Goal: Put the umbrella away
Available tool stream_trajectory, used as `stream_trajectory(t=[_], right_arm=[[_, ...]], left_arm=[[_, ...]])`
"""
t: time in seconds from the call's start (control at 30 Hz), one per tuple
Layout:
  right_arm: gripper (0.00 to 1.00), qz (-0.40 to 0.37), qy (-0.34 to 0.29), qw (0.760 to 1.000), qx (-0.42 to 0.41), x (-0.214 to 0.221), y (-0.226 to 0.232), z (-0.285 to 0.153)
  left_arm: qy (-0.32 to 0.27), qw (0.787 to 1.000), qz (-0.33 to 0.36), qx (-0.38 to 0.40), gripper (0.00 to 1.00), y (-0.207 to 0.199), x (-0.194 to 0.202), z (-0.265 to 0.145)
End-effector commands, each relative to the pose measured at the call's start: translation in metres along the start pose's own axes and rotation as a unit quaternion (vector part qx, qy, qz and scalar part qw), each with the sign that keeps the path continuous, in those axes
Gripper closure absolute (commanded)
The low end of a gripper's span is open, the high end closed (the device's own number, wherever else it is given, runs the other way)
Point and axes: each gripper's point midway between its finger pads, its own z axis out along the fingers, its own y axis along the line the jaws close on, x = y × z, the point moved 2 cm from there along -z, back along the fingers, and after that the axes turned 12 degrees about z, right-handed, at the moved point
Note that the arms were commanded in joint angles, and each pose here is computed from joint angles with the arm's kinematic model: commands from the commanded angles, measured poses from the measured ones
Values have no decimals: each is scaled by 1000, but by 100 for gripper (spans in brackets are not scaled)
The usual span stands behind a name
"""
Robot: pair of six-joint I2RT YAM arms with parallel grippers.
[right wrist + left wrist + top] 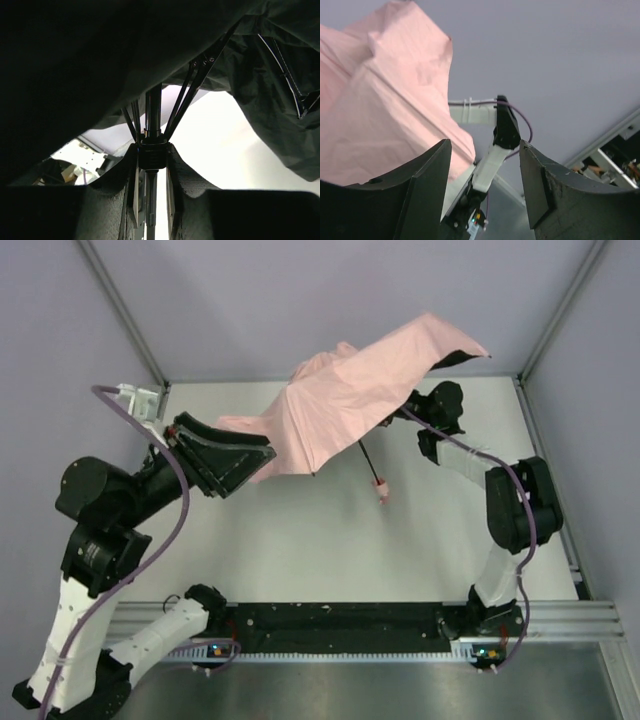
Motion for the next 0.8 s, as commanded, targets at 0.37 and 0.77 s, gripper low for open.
stream_trajectory(t=[0.37, 0.77], right_arm=[[100, -102, -14, 994, -48, 15, 61, -17], [100, -52, -42, 996, -64, 43, 64, -11]], left_arm=[[5, 995, -69, -72, 36, 107, 13, 103], [98, 989, -102, -43, 65, 176, 53, 172]])
